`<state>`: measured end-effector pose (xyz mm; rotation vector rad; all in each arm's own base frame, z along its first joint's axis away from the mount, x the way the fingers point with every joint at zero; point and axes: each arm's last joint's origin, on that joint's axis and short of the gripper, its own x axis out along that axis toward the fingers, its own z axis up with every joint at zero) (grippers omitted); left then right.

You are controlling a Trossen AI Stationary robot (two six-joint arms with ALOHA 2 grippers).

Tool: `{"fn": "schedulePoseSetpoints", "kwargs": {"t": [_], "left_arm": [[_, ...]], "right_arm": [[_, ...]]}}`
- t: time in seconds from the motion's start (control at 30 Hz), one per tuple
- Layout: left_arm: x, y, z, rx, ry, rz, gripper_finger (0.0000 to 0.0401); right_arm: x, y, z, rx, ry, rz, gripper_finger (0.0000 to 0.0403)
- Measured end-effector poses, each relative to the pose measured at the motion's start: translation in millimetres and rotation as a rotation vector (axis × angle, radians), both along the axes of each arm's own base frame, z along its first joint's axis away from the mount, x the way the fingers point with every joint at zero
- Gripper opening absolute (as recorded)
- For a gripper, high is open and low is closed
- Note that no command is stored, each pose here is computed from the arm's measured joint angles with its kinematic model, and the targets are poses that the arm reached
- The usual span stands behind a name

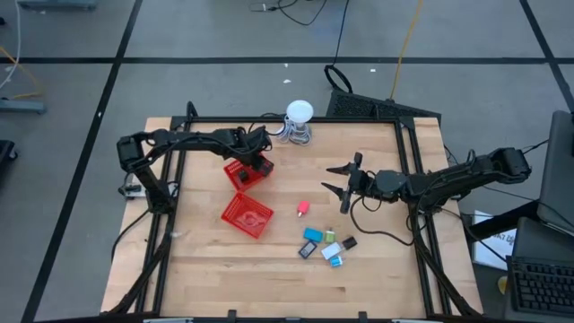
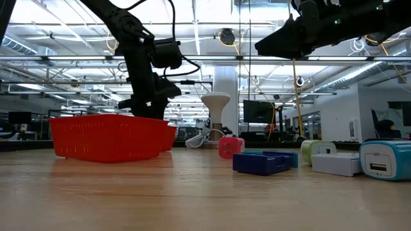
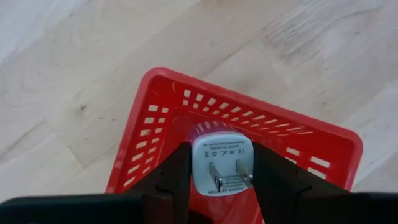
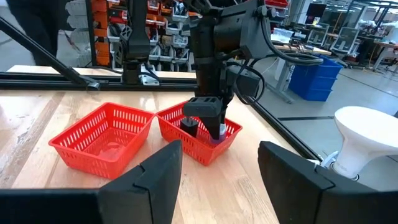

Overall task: Pick & Place Office items
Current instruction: Put the dark blue charger adapter into the top red basket

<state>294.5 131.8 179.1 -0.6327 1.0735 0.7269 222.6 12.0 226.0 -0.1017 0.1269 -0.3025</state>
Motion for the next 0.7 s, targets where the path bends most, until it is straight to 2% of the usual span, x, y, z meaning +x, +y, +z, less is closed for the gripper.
{"fn": "schedulePoseSetpoints", "kwargs": {"t": [0.7], "left_arm": [[7,-1,-16,-0.006,0.026,0.009,0.0142]], "right_arm": [[0,0,0,0.000,0.000,0.000,0.0195]]}}
